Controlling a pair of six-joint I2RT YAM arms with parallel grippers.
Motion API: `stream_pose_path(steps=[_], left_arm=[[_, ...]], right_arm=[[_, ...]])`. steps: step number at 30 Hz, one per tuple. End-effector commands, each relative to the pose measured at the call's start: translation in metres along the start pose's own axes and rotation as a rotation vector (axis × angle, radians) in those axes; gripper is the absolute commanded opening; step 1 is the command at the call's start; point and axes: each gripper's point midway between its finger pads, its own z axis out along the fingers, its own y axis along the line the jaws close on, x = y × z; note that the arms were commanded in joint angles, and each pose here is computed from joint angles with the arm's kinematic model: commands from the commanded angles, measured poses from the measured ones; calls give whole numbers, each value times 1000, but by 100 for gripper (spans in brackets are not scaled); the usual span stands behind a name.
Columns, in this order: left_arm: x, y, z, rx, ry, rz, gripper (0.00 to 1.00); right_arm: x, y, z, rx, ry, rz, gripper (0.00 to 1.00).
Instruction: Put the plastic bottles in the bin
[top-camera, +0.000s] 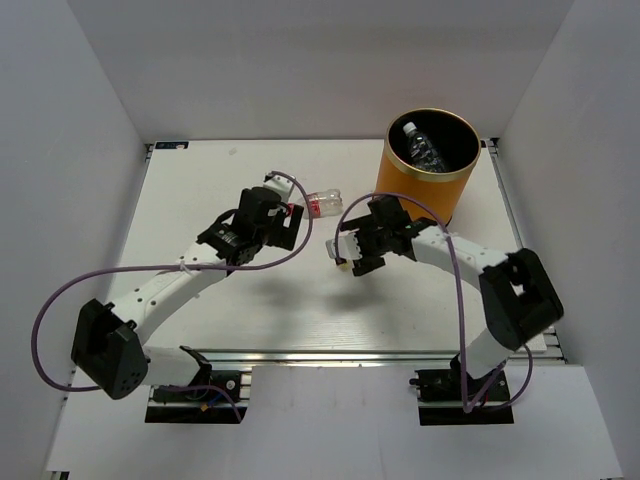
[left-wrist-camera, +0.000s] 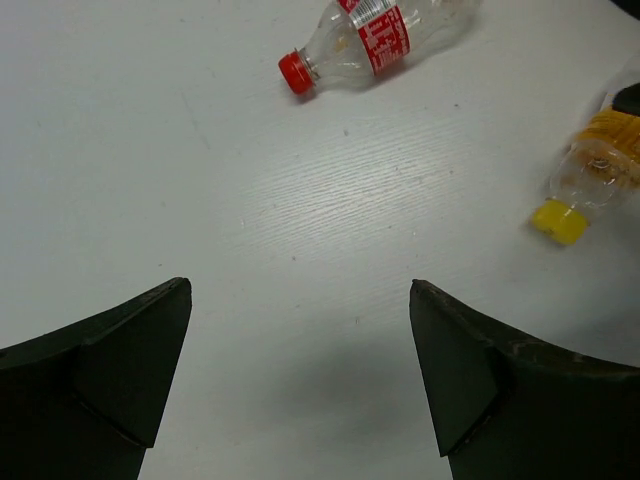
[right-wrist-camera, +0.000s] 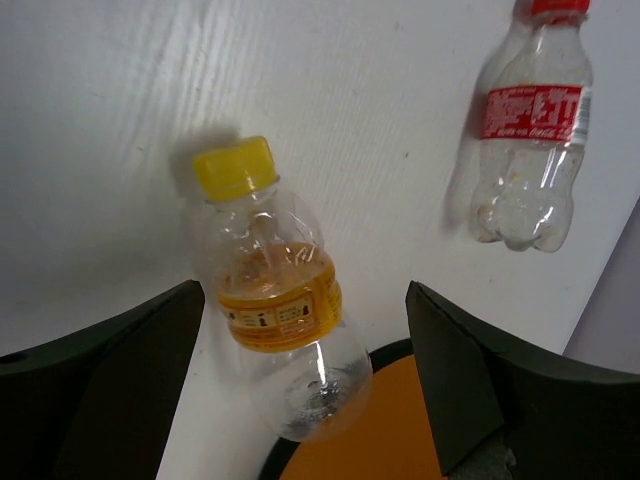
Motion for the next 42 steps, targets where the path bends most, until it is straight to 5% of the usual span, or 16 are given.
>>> stream_pose_path(steps=[1,8,14,17,22,26,31,36,42], left_arm=[[-22,16,-25,-41,-85,-16,100],[-29,12,-30,-4,-134,-1,100],[-19,4,-19,36,-105,93,100],[-9,1,-9,45,-84,130,100],[-4,9,-2,7,-60,139,100],[-4,13,-1,-1,-59,145,100],[-6,12,3,14,-84,155,97],[-28,-11,1,148,-203,206,96],[-30,-27,21,195,-199,295,100]], right_arm=[[27,-19,6,6,149,-13,88],[65,-4,38,-125,273,14,84],[52,22,37,-273,195,40,57],[29,37,20,-364,113,66,23],[-36,25,-27,-334,-106,144,13],[-99,-23,-98,-103,-276,143,12],[-120,-85,-171,264,-288,224,12],[-96,-165,-256,839,-231,285,12],[-43,-220,-293,1027,-132,408,17]])
